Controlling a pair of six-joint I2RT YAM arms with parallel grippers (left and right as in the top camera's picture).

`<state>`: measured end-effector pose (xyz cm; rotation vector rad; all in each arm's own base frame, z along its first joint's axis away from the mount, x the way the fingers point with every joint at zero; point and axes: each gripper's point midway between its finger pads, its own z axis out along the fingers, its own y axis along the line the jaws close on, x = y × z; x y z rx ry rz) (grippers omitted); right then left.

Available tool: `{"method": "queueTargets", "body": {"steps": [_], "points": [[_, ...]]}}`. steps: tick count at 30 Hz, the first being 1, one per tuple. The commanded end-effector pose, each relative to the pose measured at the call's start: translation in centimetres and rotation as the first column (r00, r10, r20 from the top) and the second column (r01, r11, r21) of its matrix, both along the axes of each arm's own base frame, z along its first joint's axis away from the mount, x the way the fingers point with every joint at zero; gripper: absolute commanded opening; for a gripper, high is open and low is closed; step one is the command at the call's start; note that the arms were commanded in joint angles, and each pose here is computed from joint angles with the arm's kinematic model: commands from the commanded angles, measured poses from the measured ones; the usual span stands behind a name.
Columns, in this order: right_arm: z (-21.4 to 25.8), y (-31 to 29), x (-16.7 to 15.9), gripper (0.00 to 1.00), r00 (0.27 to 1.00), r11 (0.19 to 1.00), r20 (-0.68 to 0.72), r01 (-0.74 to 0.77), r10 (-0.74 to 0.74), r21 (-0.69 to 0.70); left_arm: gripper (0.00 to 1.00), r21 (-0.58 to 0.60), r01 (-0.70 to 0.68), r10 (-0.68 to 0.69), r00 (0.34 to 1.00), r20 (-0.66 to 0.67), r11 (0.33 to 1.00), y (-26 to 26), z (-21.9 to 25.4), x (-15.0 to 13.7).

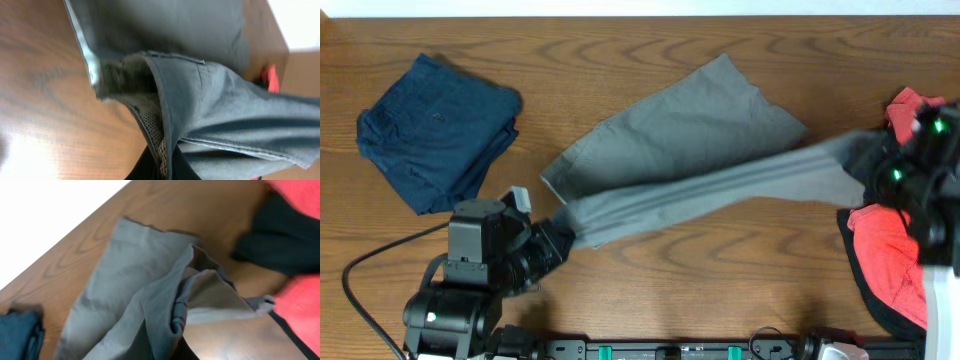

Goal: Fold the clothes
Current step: 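Lift the hems and fold them upward toward the waistband with both grippers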

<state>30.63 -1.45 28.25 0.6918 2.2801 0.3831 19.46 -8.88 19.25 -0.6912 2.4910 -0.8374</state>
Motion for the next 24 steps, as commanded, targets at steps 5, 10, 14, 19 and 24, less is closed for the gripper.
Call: {"method": "queueTargets", "body": {"steps": [5, 10, 14, 19, 24], "points": [[-0.9, -0.5, 8.7, 0.01, 0.995, 0.994, 0.096, -0.020, 0.031, -0.110, 0.06, 0.215, -0.327, 0.335, 0.942, 0.001, 0.920, 6.0, -2.1, 4.3], [-2.6, 2.9, 14.3, 0.01, 0.980, 0.989, 0.168, -0.091, 0.110, -0.114, 0.06, 0.237, -0.386, 0.413, 0.907, -0.079, 0.892, 6.3, -4.6, 6.5], [-5.0, 5.4, 17.7, 0.01, 0.972, 0.988, 0.190, -0.125, 0.141, -0.092, 0.06, 0.283, -0.462, 0.505, 0.857, -0.103, 0.841, 7.4, -6.7, 8.3], [-8.4, 7.8, 20.7, 0.02, 0.968, 0.987, 0.198, -0.146, 0.156, -0.067, 0.07, 0.300, -0.494, 0.536, 0.841, -0.071, 0.816, 7.8, -8.5, 11.4], [-12.4, 9.5, 22.5, 0.90, 0.971, 0.987, 0.173, -0.159, 0.163, -0.032, 0.70, 0.299, -0.495, 0.536, 0.841, -0.068, 0.815, 7.7, -9.9, 13.2]]}}
